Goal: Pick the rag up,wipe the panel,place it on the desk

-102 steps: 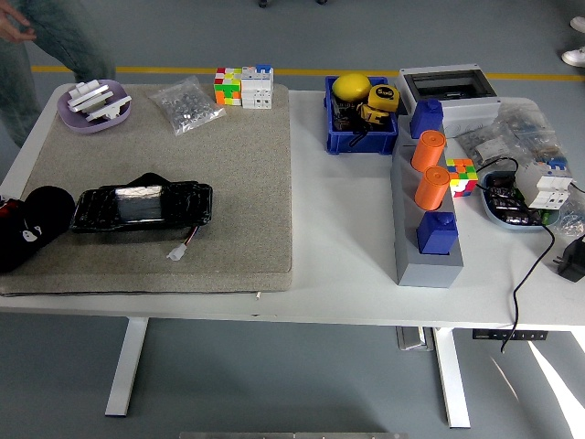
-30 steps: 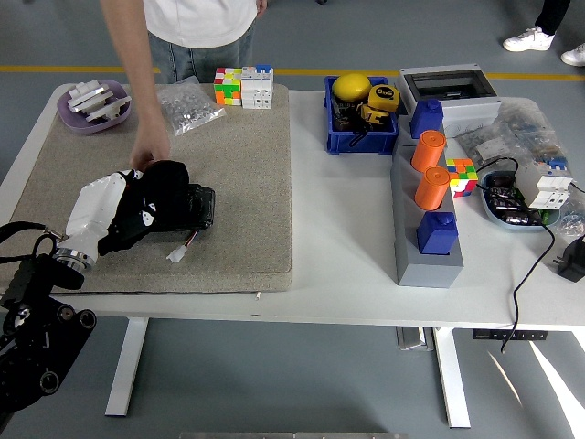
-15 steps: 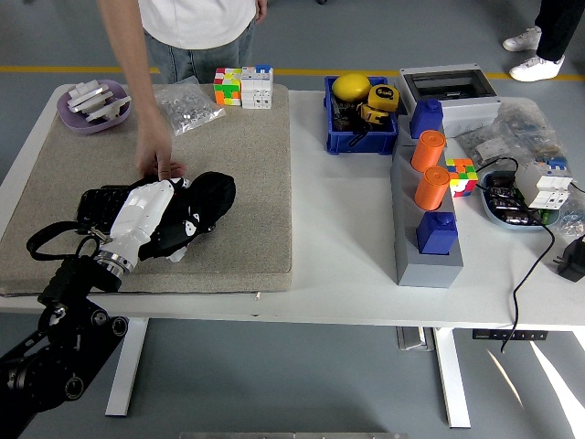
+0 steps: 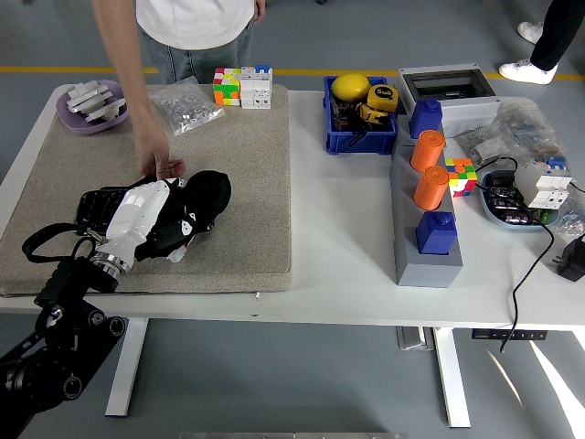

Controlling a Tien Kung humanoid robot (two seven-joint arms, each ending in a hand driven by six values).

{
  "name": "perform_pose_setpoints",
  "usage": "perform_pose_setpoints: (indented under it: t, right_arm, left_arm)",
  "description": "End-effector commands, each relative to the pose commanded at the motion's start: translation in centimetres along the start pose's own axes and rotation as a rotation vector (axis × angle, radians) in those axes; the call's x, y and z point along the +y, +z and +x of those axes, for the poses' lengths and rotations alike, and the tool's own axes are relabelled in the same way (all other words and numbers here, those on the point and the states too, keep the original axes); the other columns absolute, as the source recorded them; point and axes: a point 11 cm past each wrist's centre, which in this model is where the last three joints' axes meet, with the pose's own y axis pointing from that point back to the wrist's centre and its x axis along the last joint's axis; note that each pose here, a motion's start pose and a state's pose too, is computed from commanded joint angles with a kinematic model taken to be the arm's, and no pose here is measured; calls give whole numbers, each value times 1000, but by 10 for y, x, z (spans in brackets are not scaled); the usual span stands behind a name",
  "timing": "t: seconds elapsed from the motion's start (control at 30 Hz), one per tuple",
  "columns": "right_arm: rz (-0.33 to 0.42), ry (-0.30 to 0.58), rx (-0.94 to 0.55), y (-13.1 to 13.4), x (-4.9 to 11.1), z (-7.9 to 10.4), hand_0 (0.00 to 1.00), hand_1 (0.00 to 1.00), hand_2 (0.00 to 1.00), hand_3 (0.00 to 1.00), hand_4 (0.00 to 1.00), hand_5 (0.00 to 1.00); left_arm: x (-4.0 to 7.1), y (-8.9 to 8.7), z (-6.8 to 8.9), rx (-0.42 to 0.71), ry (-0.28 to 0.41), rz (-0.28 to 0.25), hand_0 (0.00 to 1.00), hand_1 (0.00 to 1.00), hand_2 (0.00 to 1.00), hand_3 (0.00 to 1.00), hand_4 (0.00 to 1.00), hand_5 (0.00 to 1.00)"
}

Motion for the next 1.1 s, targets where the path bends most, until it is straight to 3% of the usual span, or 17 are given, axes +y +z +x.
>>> perform_pose_setpoints:
  t: [0.33, 0.77, 1.1]
  right_arm:
    - [5, -1, -2, -1, 0, 0, 767, 645, 689, 596, 998, 520]
    - [11, -3, -2, -2, 0, 1, 767, 644, 689, 597, 998, 520]
    - [13, -5, -4, -3, 0, 1, 768, 643, 689, 598, 998, 524]
  left_arm:
    - [4, -32, 17, -16, 35, 81, 255, 111, 585, 425, 2, 2]
    - [9, -56, 35, -41, 87, 150, 255, 113, 582, 425, 2, 2]
    - [17, -85, 55, -69, 122, 231, 255, 116, 581, 427, 2, 2]
